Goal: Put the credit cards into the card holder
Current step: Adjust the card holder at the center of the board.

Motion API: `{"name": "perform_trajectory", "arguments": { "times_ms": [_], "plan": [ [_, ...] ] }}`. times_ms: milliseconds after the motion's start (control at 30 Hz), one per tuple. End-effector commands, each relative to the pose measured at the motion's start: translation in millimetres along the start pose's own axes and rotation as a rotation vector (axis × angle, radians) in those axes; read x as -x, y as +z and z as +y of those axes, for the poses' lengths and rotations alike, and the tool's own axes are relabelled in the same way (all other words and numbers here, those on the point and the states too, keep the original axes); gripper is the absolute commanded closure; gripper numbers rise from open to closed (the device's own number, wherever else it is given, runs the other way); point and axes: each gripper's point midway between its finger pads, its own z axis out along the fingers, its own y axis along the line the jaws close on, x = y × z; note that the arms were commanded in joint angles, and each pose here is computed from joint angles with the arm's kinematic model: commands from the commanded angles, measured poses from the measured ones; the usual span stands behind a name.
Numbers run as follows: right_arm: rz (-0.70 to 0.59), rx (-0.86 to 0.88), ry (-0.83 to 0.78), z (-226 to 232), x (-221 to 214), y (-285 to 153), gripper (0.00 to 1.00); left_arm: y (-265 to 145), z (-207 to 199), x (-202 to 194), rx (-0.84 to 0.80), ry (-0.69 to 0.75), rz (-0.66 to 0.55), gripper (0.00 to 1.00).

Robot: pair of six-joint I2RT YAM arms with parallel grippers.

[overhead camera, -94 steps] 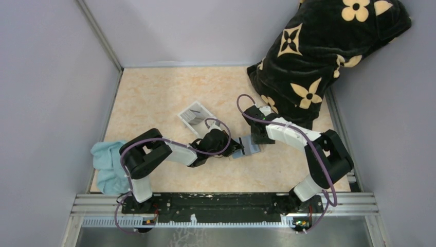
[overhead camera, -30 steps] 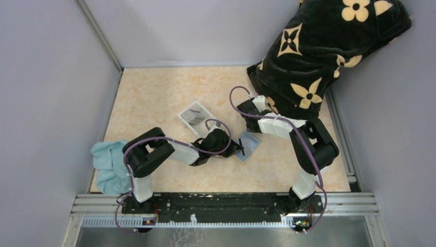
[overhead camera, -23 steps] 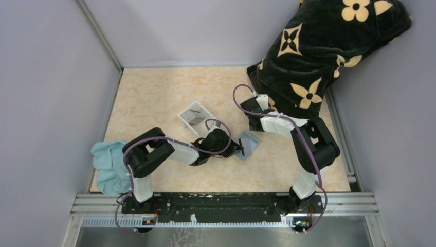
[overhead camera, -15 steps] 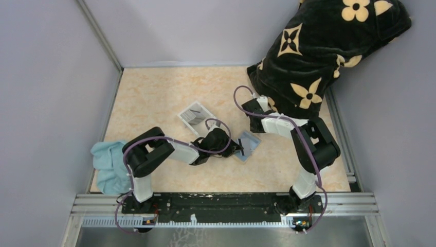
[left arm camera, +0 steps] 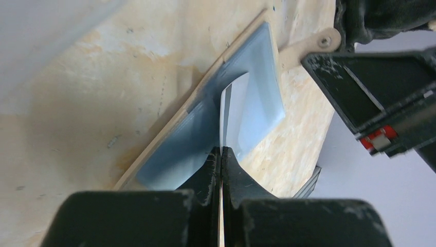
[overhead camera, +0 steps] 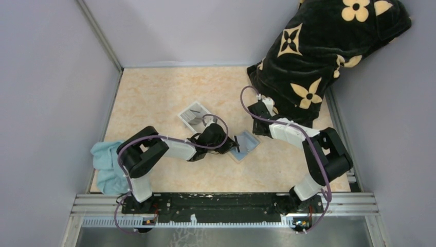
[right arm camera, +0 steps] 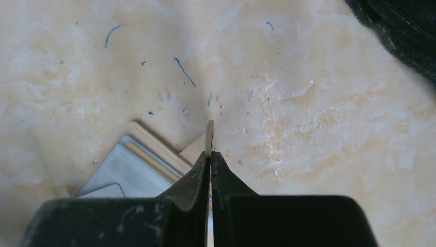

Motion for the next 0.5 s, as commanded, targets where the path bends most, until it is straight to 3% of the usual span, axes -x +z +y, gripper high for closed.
{"name": "perform_trajectory", "arguments": {
  "times_ms": [0, 467],
  "plan": [
    [-0.047, 0.042, 0.065, 0, 9, -25, 1.0, -5, 43, 13, 0.172, 0.064, -0.027, 1.0],
    [-0.042, 0.063, 0.131, -3, -20, -47, 1.0, -18, 24, 8, 0.082, 0.017, -0.018, 1.0]
  ]
}}
